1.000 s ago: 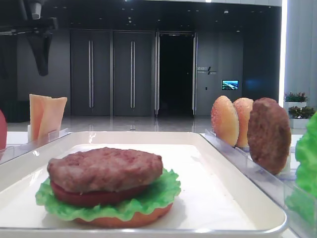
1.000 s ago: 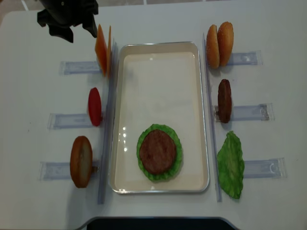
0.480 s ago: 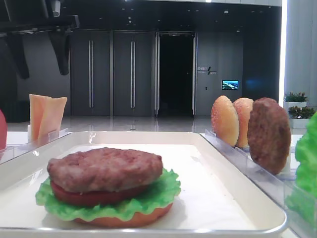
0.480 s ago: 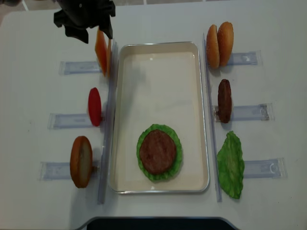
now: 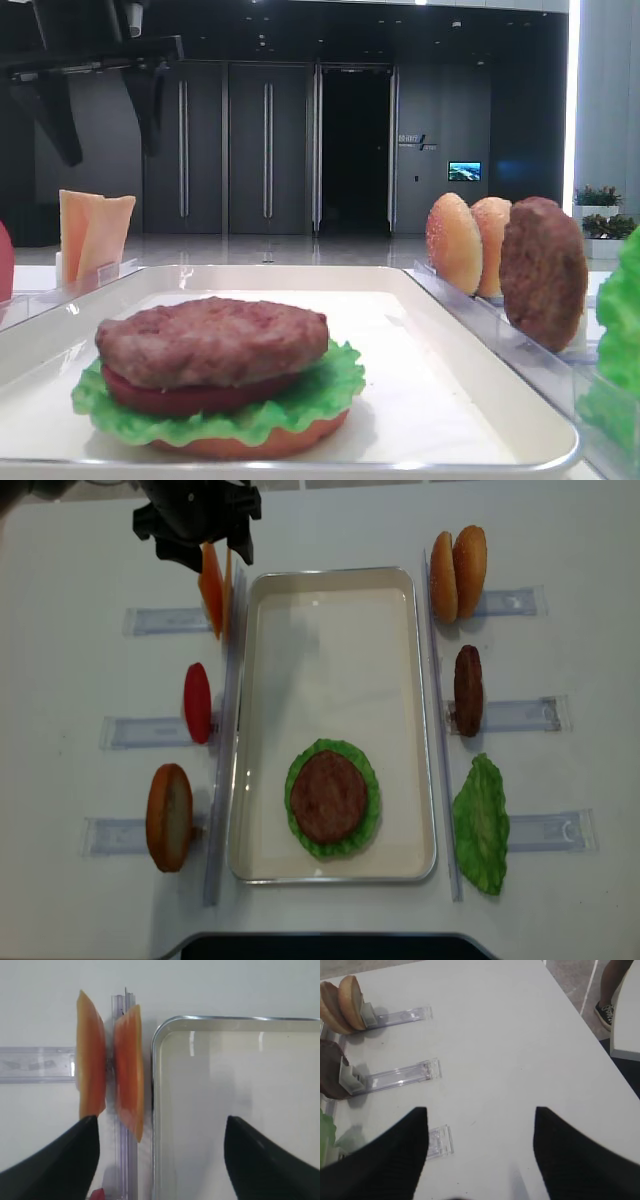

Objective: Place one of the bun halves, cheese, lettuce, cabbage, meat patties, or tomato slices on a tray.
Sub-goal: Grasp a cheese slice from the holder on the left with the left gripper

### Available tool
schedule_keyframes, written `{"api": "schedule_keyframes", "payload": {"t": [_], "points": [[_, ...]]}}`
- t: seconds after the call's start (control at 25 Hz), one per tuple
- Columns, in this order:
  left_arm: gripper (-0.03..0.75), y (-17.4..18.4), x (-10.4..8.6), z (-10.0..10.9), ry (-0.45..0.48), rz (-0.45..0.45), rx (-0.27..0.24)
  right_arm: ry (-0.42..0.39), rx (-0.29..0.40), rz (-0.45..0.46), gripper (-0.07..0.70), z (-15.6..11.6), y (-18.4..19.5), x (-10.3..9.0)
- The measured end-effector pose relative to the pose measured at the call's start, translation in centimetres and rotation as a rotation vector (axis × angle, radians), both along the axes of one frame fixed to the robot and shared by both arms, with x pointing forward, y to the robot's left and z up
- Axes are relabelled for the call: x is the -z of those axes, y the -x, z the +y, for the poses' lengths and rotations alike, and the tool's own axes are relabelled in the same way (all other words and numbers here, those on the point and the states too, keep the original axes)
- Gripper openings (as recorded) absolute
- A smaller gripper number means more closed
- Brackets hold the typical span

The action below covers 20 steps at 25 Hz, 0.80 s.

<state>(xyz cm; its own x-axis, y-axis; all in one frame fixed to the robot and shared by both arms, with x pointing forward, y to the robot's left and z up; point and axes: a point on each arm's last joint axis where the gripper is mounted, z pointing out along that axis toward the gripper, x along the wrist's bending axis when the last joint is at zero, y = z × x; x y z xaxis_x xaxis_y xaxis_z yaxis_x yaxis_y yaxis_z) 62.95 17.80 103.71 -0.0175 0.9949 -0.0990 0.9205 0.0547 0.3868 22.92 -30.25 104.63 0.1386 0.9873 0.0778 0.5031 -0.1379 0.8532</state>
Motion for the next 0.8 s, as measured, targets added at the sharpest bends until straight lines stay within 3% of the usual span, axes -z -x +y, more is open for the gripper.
{"api": "schedule_keyframes", "payload": {"t": [0.8], "points": [[0.589,-1.8,2.5,-0.6,-0.002,0.0,-0.004,0.0,0.0,0.0,0.461,0.0,0.0,0.0]]}}
